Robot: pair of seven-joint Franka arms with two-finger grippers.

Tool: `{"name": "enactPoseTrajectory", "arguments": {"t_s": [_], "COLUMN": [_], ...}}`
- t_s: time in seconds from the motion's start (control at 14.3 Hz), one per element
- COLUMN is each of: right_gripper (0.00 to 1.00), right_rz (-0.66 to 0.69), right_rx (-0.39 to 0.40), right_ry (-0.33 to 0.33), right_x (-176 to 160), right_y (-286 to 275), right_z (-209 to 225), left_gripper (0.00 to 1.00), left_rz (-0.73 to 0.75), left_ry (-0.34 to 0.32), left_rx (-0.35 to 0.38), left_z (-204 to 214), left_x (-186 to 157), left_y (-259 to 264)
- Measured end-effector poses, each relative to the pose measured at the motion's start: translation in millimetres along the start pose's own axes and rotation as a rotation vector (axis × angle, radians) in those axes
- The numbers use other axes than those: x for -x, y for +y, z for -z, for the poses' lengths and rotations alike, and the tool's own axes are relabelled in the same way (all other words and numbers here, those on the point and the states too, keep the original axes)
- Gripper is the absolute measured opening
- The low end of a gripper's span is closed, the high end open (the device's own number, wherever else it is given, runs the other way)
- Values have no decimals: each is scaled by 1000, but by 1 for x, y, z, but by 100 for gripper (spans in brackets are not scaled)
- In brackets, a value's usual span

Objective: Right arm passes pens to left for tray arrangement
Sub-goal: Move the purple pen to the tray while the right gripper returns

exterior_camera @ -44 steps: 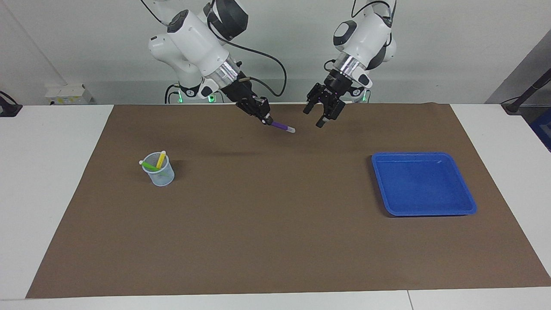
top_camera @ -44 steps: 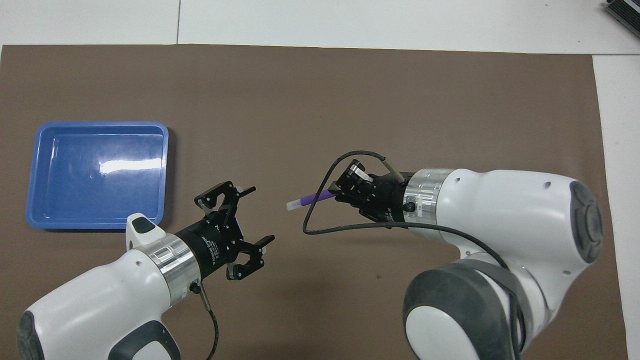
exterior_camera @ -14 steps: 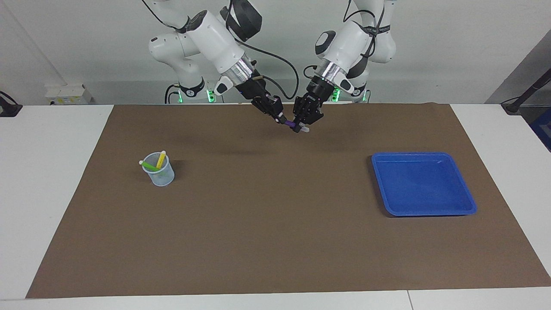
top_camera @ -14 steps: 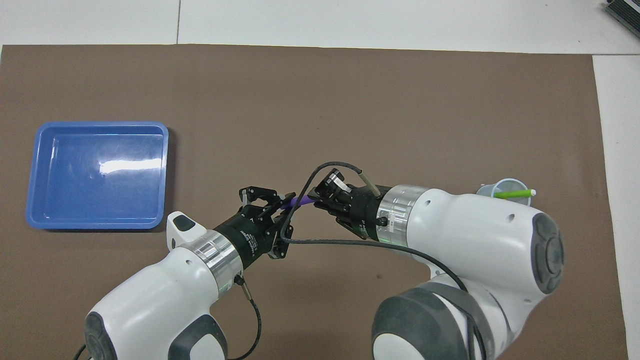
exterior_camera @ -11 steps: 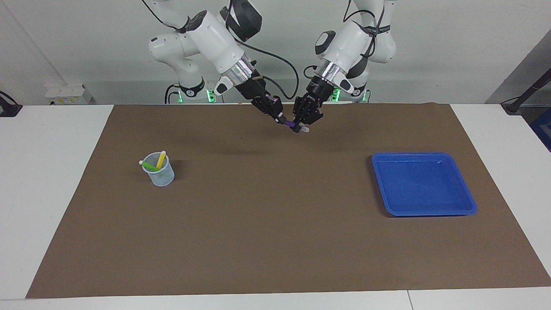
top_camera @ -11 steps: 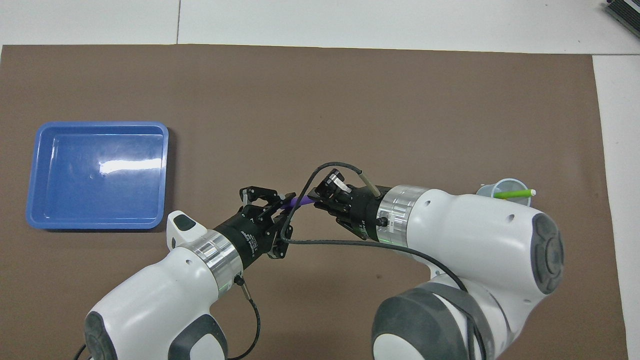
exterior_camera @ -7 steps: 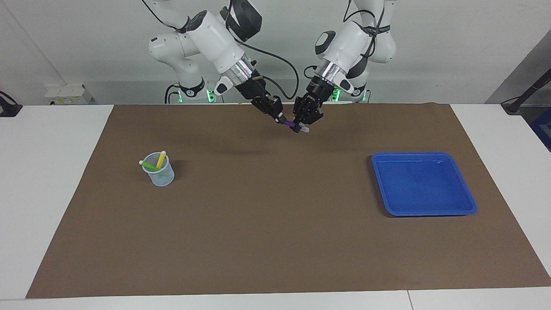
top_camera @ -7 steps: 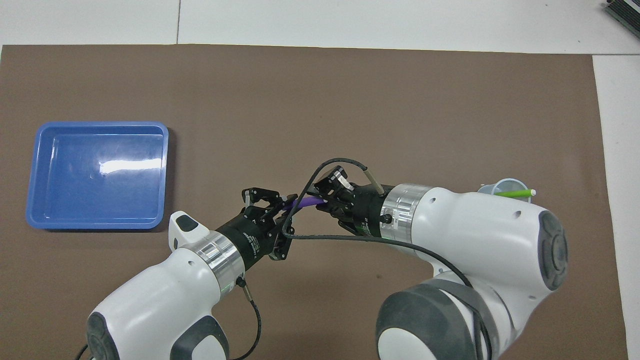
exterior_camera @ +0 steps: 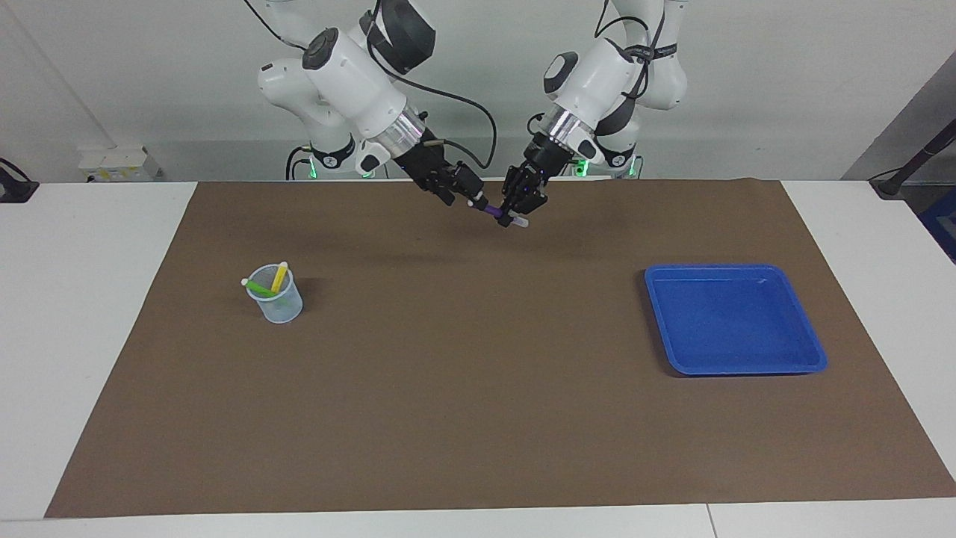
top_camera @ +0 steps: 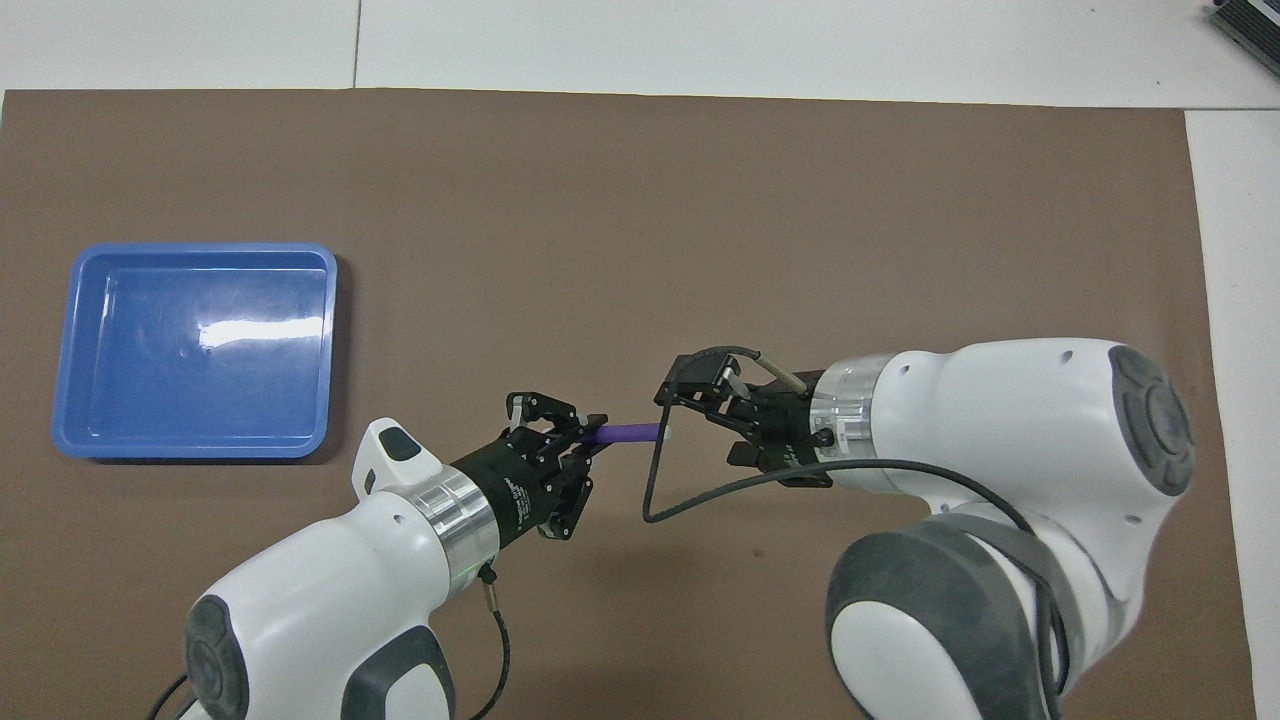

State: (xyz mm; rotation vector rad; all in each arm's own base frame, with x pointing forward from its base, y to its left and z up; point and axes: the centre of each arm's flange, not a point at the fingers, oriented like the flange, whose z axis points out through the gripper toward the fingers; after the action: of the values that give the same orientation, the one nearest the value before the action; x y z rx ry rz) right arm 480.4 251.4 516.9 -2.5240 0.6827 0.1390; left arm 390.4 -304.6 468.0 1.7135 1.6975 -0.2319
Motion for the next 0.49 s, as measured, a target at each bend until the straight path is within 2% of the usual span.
{"name": "enactPoseTrajectory", "arguments": {"t_s": [0.42,0.49], "right_gripper": [100,100], "right_rz": [488,561], "right_rx": [305,361], "right_ry": [-36,-41], "right_x": [-52,-59], "right_y": [72,82], "right_z": [32,38], "left_gripper": [17,17], "left_rz": [-402,-484], "left_ry": [-12,1], "left_rx": [-241,-284], "left_z": [13,16], "left_x": [-40,-46], "left_y": [22,24]}}
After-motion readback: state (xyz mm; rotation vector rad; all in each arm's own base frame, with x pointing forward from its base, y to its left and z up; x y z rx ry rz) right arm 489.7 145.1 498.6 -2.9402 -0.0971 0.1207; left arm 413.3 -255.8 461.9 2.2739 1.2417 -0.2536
